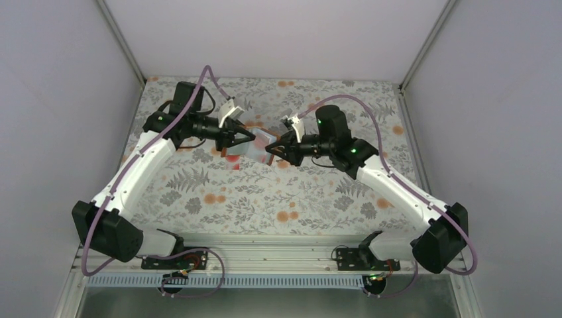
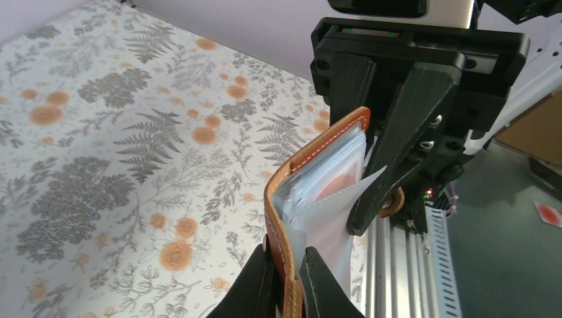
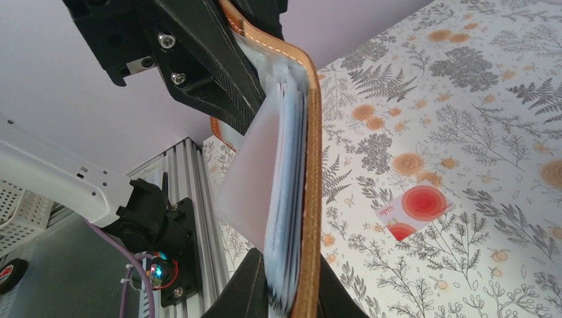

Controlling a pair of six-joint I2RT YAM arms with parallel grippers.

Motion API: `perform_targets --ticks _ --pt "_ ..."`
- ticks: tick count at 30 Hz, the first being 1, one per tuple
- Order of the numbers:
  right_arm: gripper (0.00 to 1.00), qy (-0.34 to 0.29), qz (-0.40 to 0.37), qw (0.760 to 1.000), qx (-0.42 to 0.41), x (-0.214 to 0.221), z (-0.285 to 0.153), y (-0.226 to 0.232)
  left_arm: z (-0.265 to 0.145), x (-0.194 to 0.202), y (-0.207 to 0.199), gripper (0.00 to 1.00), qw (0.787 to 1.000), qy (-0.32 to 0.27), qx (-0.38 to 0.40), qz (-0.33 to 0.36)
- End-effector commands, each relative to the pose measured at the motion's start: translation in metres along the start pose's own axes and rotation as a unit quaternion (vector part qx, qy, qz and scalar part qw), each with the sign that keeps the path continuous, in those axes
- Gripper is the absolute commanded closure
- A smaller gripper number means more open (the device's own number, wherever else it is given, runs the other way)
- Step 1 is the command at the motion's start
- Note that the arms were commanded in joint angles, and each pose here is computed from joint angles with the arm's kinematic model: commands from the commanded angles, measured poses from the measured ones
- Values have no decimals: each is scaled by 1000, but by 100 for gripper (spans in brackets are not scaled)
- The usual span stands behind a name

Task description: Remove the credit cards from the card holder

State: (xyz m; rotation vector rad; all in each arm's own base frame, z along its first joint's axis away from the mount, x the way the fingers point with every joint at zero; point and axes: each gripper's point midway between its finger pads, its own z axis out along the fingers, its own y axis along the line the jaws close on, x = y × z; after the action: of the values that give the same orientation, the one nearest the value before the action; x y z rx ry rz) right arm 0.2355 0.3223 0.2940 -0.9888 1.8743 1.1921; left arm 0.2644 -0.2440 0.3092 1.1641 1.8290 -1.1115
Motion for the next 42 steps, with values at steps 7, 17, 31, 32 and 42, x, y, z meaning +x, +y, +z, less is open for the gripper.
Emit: perform_targets --ticks 7,17,31,32,42 --pt "71 -34 -70 996 -43 -12 -14 28 -9 -19 -31 98 997 -34 66 30" --pt "53 -43 -81 996 -12 -1 -28 21 -14 -19 -32 98 996 -41 72 29" --pt "75 -48 -55 997 7 -4 -24 8 -15 -21 -33 98 996 -43 74 31" --pt "77 -48 -51 998 6 -4 -24 7 -15 -20 -34 98 996 -43 76 32" --pt "80 -73 -25 997 11 -21 -24 5 -14 -17 -37 98 995 -45 87 32"
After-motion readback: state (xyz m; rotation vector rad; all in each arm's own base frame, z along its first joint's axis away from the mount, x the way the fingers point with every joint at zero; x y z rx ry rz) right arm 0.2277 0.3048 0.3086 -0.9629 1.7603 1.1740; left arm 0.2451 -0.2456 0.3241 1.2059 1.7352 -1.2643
